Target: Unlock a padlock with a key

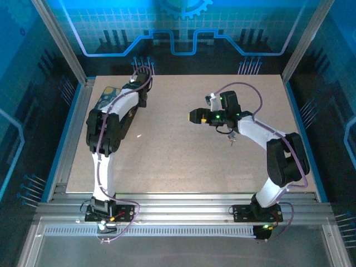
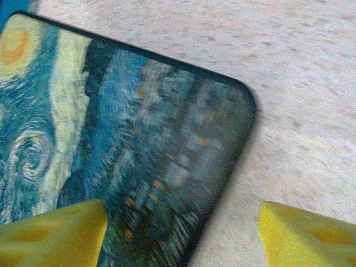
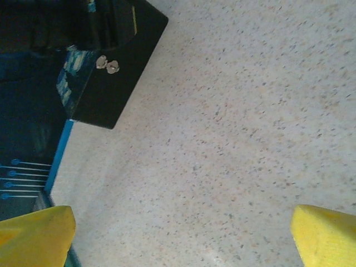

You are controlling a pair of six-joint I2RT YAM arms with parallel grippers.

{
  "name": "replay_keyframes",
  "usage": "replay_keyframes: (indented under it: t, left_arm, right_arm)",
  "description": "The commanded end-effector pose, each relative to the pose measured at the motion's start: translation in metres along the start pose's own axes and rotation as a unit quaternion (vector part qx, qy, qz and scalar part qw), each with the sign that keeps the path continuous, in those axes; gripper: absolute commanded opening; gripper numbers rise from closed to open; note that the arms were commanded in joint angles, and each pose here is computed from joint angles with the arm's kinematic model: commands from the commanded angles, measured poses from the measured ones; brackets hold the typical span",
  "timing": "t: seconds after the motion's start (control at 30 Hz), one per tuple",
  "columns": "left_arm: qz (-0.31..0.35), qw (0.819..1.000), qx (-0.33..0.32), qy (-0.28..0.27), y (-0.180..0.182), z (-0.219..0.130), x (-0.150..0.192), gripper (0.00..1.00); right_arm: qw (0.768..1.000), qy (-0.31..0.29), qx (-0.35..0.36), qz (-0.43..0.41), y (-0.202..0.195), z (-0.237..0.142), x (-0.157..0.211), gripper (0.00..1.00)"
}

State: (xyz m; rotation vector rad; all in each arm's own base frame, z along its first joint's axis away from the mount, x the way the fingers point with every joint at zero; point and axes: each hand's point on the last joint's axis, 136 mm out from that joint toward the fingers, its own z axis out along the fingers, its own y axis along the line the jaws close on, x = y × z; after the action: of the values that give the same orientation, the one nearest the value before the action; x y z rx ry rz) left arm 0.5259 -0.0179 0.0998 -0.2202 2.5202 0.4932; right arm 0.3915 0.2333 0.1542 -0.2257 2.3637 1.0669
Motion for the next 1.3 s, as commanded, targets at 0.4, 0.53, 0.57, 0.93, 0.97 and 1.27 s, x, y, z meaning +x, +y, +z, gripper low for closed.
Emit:
replay_keyframes:
  t: [0.4,0.53,0.57,0.93,0.97,1.27]
  left_arm:
    - [-0.049,0.94,0.191,-0.278,0.047,-0.106,0.034,0.99]
    - [-0.085,0.946,0.166,-0.267,0.068,-0.077,0.073,0.99]
    - [-0.085,0.946,0.173,-0.262,0.064,-0.073,0.082,0.99]
    - [-0.094,0.915,0.19,-0.344,0.055,-0.061,0.112,0.99]
    - [-0.092,0.92,0.192,-0.33,0.053,-0.058,0.113,0.99]
    - [-0.079,0.925,0.202,-0.312,0.046,-0.054,0.107,0.99]
  right_arm:
    - [0.924,-0.185,0.311,-0.125,-0.107,-0.155,-0.016,1.0]
    - [0.908,-0.202,0.348,-0.118,-0.138,-0.166,-0.01,1.0]
    - [0.902,-0.207,0.358,-0.12,-0.145,-0.167,-0.008,1.0]
    - [0.891,-0.244,0.354,-0.145,-0.184,-0.141,0.005,1.0]
    - [0.892,-0.25,0.343,-0.156,-0.182,-0.137,0.005,1.0]
    - [0.889,-0.234,0.334,-0.209,-0.175,-0.113,0.014,1.0]
